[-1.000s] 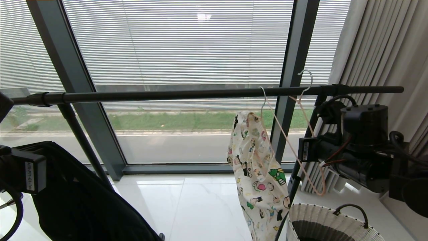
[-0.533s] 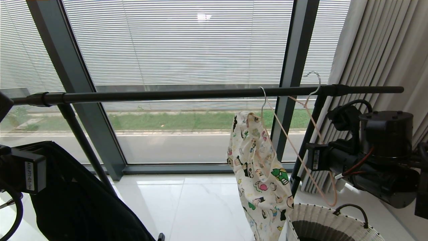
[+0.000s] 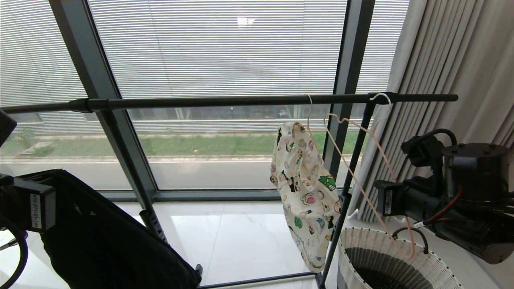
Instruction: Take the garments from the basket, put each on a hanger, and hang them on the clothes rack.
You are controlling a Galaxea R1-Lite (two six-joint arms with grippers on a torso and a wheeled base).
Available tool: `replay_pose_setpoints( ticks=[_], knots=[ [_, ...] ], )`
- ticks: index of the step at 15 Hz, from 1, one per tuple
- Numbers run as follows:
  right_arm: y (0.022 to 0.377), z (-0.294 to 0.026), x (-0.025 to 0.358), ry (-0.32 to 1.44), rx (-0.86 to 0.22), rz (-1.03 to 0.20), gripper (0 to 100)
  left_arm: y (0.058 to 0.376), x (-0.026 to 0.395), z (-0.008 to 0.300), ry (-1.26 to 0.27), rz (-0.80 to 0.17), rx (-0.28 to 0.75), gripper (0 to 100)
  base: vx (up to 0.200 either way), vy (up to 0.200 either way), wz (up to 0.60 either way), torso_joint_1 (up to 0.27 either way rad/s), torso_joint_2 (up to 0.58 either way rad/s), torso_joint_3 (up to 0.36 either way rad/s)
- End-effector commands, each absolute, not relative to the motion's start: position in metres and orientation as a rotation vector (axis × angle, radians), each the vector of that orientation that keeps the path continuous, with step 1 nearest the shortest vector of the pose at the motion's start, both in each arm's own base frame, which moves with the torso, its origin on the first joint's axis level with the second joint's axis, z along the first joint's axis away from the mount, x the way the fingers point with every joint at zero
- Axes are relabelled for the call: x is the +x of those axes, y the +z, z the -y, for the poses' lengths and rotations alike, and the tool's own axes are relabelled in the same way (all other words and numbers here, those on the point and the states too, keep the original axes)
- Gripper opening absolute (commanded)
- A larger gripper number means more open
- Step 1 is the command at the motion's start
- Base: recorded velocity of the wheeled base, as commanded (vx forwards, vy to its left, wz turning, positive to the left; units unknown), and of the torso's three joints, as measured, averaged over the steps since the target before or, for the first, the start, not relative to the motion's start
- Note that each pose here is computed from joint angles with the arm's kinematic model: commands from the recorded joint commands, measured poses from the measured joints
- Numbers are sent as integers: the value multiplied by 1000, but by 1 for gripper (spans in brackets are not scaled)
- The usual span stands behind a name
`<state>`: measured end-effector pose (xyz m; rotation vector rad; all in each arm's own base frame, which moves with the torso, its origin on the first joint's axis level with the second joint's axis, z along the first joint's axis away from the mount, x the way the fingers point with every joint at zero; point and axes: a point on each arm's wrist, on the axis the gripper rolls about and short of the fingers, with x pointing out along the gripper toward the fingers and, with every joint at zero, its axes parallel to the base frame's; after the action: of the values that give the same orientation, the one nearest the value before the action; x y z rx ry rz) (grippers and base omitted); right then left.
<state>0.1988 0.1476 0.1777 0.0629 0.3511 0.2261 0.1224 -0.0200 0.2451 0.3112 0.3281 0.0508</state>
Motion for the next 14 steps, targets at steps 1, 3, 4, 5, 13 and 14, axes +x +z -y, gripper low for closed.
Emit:
replay_pose_setpoints(
  ticks=[1,3,4,5,13,14],
  knots=[
    [178,-148,198,226,64,-350,0,245,123,20,51,-329,312,0,-200,0,0,2,12,2],
    [179,-147,197,228,66,-348,0,245,123,20,51,-331,314,0,-200,0,0,-2,5,-2],
    [180,-146,196,229,68,-344,0,245,123,20,51,-331,314,0,-200,0,0,2,-2,2],
    [181,-145,195,233,72,-339,0,245,123,20,51,-331,312,0,-200,0,0,2,7,2],
    [205,-139,176,472,-19,-253,0,241,126,30,-23,-340,329,0,-75,0,0,0,1,0],
    [207,-141,168,551,-46,-241,0,241,130,38,-66,-335,332,0,0,0,0,0,0,0]
  ],
)
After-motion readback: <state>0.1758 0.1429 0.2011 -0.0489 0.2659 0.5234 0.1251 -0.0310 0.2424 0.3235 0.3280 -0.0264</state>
